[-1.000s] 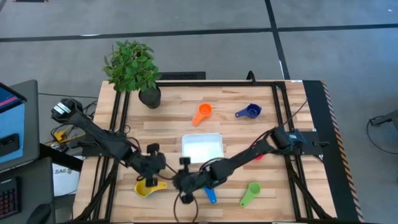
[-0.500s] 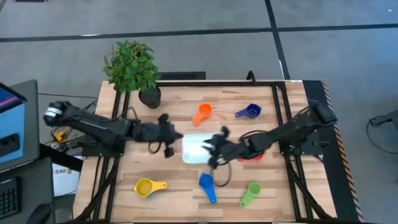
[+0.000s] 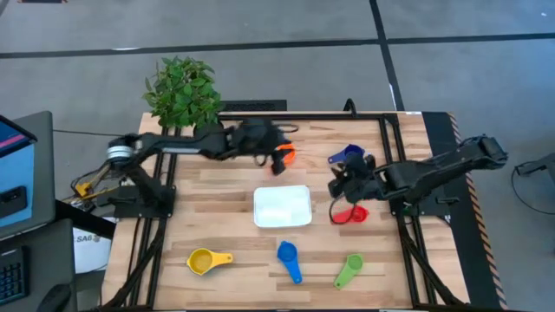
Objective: Nest measuring cups in basket
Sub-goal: Stack the purple measuring cup into the yellow measuring cup
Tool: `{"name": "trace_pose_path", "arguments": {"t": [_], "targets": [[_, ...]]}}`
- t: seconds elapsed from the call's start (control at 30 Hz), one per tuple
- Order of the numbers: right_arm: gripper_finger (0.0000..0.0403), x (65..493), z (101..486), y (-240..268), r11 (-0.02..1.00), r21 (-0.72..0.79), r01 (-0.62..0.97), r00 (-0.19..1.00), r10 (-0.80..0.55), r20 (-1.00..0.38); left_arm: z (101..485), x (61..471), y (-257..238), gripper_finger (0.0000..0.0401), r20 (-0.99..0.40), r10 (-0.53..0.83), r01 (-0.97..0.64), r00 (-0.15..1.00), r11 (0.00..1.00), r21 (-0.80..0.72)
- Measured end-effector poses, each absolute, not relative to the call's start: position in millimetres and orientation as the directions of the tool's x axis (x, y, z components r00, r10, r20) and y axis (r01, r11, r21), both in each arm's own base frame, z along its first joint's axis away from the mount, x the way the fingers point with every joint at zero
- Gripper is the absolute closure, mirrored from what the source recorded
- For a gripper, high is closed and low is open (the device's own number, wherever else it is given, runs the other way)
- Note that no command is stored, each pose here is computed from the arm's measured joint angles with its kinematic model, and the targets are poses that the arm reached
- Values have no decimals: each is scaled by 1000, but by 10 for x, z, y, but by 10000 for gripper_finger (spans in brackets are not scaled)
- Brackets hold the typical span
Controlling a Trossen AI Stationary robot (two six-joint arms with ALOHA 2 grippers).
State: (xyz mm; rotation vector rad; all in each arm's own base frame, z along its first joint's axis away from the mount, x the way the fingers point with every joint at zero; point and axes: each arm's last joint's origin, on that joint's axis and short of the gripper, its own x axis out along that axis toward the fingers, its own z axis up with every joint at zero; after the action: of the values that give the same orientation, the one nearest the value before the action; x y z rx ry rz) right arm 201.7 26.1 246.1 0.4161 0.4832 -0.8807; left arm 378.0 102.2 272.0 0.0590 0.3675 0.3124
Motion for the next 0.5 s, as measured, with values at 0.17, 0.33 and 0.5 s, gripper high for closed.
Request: {"name": "trace_pose_path", "arguments": {"t": [0.17, 0.33, 0.5], "targets": [[238, 1806, 2453, 199, 513, 171, 841, 494, -600, -629, 2679, 4323, 1243, 280, -380, 279, -255, 882, 960, 114], [231, 1658, 2393, 281, 445, 179, 877, 436, -586, -683, 2594, 4743, 1382, 279, -397, 280, -251, 874, 960, 125], [231, 1566, 2344, 378, 392, 184, 902, 397, -583, -709, 2413, 5023, 1498, 279, -409, 276, -244, 870, 961, 129]]}}
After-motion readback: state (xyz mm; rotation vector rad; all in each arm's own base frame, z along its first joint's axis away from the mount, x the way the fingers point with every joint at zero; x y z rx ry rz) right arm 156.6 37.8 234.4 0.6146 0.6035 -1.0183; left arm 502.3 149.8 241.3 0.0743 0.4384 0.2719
